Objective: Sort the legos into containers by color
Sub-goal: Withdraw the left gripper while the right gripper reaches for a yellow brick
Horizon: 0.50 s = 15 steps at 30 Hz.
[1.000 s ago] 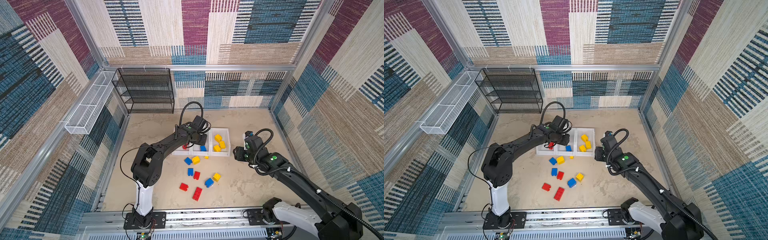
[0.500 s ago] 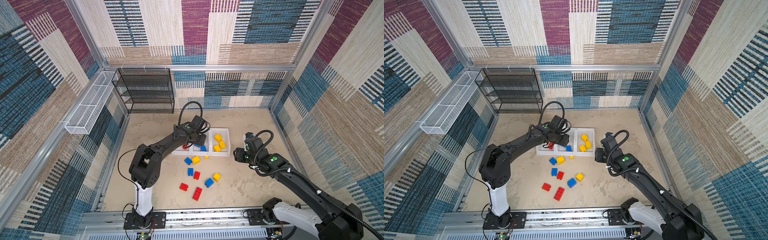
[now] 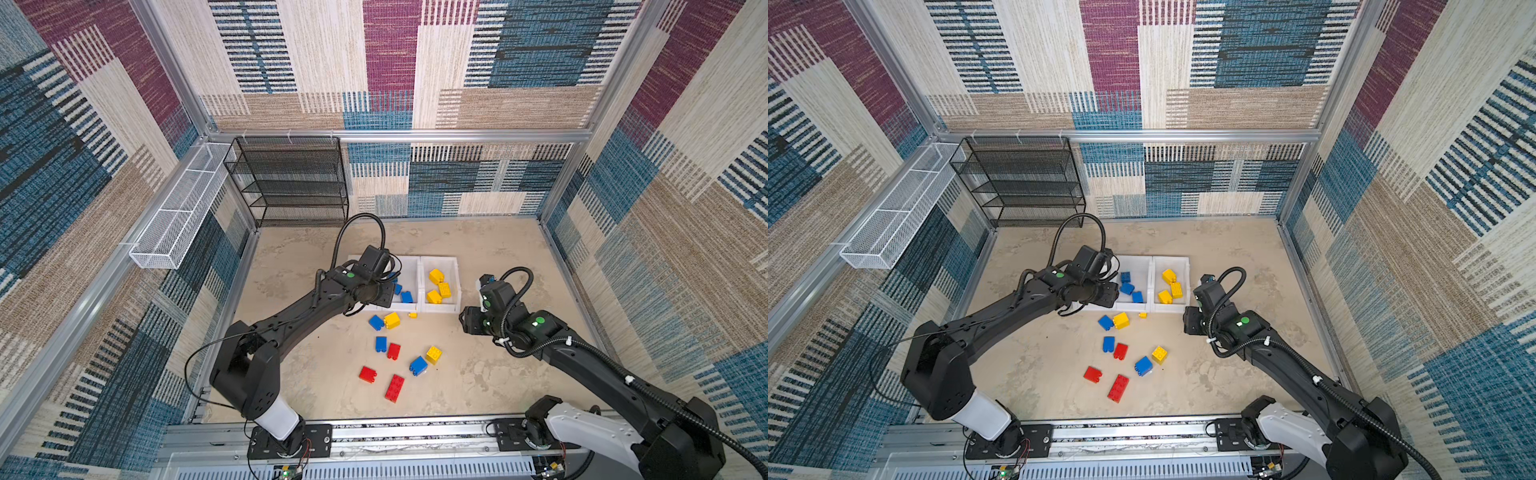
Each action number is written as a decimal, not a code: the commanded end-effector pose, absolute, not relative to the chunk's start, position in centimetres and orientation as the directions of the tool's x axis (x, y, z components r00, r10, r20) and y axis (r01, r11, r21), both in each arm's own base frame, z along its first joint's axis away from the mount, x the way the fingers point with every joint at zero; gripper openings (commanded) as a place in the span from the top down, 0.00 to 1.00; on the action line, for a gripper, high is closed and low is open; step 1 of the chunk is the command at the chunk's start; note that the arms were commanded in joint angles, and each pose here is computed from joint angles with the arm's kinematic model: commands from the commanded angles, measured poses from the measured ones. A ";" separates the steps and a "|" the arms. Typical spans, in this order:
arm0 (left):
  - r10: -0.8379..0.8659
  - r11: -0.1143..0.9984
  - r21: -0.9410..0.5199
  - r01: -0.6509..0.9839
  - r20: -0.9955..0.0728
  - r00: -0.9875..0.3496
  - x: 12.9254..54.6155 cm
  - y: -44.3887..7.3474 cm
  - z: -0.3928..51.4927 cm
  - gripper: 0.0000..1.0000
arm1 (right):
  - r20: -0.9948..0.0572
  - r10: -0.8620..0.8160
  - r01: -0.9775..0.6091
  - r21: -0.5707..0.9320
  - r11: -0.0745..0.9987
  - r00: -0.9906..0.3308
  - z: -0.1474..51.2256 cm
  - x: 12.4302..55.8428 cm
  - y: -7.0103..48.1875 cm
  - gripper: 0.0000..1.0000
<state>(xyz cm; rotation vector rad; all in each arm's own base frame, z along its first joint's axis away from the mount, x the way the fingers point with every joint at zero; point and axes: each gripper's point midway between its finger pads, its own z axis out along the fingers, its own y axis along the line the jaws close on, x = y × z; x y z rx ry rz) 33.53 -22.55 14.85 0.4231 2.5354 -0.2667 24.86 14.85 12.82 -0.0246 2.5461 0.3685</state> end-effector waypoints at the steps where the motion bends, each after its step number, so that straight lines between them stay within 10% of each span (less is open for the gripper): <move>1: 0.180 0.954 -0.101 0.284 -0.562 -0.807 32.3 -20.6 14.8 0.41 | -0.489 0.047 -0.106 0.279 0.954 -0.871 11.6 23.3 16.5 0.39; 15: 0.081 0.975 -0.127 0.180 -0.555 -0.828 27.4 -16.0 13.4 0.40 | -0.417 -0.013 -0.099 0.184 0.978 -0.909 8.3 22.1 21.6 0.30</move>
